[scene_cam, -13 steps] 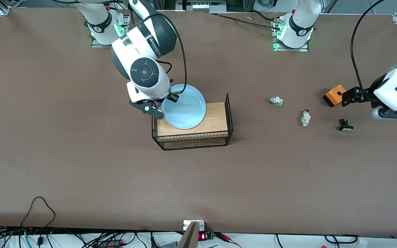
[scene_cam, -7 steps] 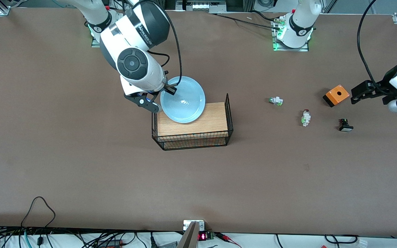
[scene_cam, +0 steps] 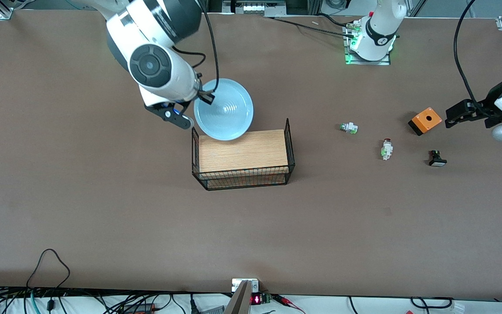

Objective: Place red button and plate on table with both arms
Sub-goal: 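Carry the blue plate with the right gripper away from the basket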

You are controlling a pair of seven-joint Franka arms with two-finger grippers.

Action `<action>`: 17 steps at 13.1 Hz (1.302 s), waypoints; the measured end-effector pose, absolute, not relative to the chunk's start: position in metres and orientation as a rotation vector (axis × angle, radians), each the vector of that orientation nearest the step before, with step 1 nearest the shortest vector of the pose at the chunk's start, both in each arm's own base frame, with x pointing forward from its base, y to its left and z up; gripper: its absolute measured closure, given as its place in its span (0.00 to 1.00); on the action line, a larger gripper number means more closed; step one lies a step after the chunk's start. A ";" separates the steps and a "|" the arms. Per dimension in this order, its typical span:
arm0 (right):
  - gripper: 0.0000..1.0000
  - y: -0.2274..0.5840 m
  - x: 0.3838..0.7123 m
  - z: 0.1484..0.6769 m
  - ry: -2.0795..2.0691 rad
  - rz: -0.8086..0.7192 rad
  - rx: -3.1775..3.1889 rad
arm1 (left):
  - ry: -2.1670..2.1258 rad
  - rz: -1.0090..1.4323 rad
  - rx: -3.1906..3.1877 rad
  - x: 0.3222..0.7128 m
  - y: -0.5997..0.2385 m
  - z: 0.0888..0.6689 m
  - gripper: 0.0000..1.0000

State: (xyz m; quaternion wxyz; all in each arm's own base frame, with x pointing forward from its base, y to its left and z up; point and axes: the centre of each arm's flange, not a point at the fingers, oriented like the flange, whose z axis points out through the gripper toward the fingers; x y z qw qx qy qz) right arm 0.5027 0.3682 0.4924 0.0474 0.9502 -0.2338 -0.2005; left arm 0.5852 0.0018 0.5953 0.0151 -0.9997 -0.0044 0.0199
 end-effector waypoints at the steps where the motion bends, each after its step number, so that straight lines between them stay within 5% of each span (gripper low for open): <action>1: 0.96 0.366 0.499 0.499 -0.699 -0.620 2.892 | -0.014 0.062 -3.111 0.585 0.002 0.595 0.00; 5: 0.96 0.327 0.495 0.527 -0.549 -0.685 2.900 | -0.040 0.040 -3.113 0.586 0.001 0.601 0.00; 9: 0.96 0.219 0.531 0.547 -0.394 -0.777 2.990 | -0.042 0.025 -3.114 0.586 0.002 0.606 0.00; 17: 0.96 0.036 0.588 0.498 -0.064 -0.851 3.136 | -0.012 0.017 -3.114 0.583 0.000 0.602 0.00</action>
